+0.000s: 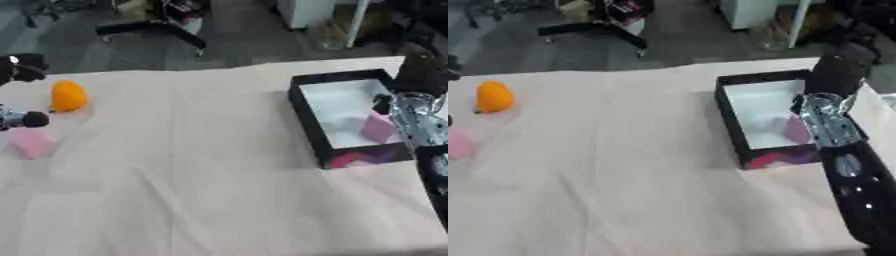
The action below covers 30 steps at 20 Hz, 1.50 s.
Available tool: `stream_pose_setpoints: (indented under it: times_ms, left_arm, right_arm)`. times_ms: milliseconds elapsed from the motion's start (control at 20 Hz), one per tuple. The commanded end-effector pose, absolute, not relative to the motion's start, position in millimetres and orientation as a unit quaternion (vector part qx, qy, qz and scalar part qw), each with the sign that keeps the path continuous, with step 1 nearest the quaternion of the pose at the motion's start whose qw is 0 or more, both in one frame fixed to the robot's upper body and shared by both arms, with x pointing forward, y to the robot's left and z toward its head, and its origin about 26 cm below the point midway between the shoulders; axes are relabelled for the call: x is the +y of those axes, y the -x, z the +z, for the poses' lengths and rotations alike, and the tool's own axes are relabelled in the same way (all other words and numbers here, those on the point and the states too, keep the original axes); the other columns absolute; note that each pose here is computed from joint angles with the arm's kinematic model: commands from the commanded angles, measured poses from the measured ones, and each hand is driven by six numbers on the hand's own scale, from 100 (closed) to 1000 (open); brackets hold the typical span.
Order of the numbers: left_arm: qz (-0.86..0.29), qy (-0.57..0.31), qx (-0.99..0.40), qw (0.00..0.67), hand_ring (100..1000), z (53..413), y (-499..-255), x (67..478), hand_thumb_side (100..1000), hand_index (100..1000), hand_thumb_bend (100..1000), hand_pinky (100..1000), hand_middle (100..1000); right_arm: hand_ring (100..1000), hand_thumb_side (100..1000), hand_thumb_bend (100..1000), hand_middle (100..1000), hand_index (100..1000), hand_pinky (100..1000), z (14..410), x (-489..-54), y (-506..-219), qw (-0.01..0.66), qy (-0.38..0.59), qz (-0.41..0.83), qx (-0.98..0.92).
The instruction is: Pick up the objects with one hand, pass them to the other hand, and then place them into the box on the other side of the table.
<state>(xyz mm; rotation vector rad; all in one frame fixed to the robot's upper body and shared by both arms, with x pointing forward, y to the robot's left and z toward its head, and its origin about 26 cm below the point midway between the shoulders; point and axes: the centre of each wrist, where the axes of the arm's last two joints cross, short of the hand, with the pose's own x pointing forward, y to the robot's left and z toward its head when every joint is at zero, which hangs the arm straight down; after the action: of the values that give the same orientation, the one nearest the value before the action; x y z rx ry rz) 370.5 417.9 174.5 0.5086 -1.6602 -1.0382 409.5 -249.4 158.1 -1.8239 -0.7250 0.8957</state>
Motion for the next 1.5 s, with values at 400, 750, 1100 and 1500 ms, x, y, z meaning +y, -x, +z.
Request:
stream_pose_setpoints:
  times_ms: [400,750,1100,1500]
  left_arm:
    - [-0.556,-0.315,-0.505,0.580,819,197,-364,489,398,927,828,879,788]
    - [-0.613,-0.315,-0.408,0.598,822,182,-379,499,283,918,674,884,781]
    - [-0.606,-0.354,-0.381,0.602,803,164,-387,514,162,886,446,875,752]
    - [-0.593,-0.393,-0.363,0.602,833,140,-395,517,150,913,425,892,786]
  right_arm:
    - [773,242,100,810,985,545,183,-134,-359,0.358,0.678,0.372,-0.523]
    - [764,260,100,801,983,522,195,-115,-319,0.321,0.611,0.344,-0.637]
    - [762,264,100,797,982,516,198,-123,-310,0.318,0.595,0.323,-0.663]
    - [759,271,100,794,983,509,200,-119,-308,0.318,0.586,0.315,-0.675]
